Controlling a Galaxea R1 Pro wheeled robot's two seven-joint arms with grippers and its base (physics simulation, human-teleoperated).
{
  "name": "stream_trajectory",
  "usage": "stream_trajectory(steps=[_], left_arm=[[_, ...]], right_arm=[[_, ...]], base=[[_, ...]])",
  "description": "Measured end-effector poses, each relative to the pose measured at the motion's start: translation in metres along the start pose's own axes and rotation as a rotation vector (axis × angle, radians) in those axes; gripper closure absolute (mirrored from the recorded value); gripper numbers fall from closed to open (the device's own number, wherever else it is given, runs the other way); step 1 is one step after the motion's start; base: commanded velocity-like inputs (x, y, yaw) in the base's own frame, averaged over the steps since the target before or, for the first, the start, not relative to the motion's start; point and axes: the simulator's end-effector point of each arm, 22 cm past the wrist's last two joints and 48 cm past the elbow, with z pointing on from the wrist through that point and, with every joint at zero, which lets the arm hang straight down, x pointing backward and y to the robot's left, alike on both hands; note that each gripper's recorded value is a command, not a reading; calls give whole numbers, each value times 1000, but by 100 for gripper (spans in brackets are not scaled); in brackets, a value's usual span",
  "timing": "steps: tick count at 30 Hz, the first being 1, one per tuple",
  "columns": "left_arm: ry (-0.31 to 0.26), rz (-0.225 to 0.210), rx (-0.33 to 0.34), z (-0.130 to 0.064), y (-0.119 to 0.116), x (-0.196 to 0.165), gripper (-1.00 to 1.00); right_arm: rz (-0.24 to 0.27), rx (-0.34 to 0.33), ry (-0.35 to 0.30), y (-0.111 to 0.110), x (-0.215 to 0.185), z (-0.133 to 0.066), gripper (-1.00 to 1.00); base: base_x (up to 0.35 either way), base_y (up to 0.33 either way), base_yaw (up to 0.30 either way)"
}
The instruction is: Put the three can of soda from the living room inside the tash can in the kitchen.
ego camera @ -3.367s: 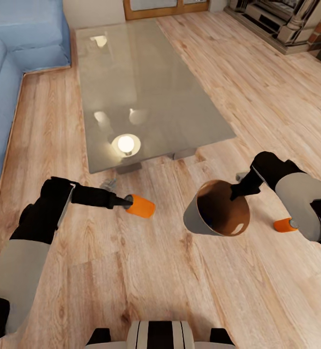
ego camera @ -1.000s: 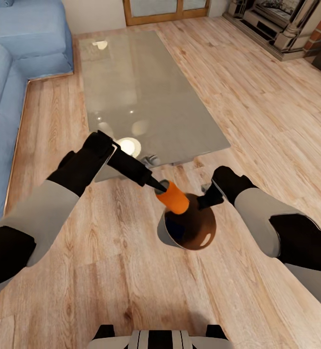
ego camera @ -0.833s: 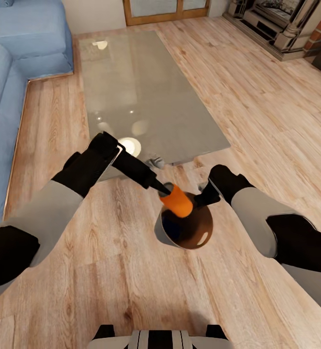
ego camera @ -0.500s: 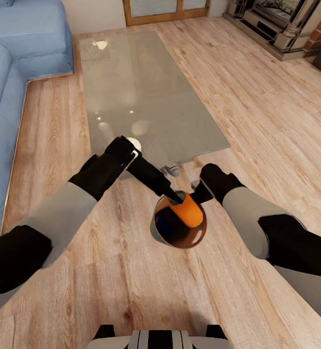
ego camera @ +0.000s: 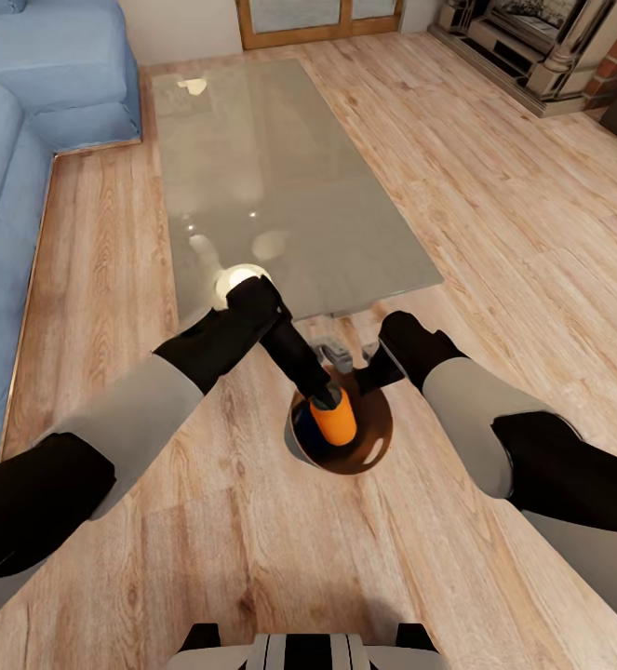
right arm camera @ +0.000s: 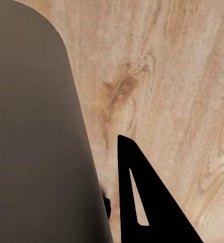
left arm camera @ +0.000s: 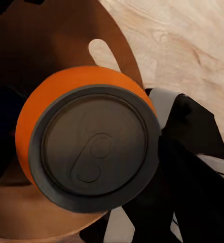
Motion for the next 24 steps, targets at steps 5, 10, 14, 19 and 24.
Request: stream_trajectory(steps=[5,10,14,19,24], left_arm=[[46,12,-50,7,6,7,100],[62,20,-58,14,4,8,100],[90,16,-84,21,10,17,100],[103,16,-91,25,10,20,100],[104,16,-92,25,10,20,-100]], right_arm=[[-3,-9,-4,6,-2,-1,100],[-11,-8,-5,9,-4,-1,100],[-11,-13,-6,12,-5,-1,100],[-14,-14,-7,14,-5,-1,100],[-15,-13,-6,13,-5,-1,100]], base=[[0,0,0],[0,0,0],[0,0,0],[0,0,0],[0,0,0]])
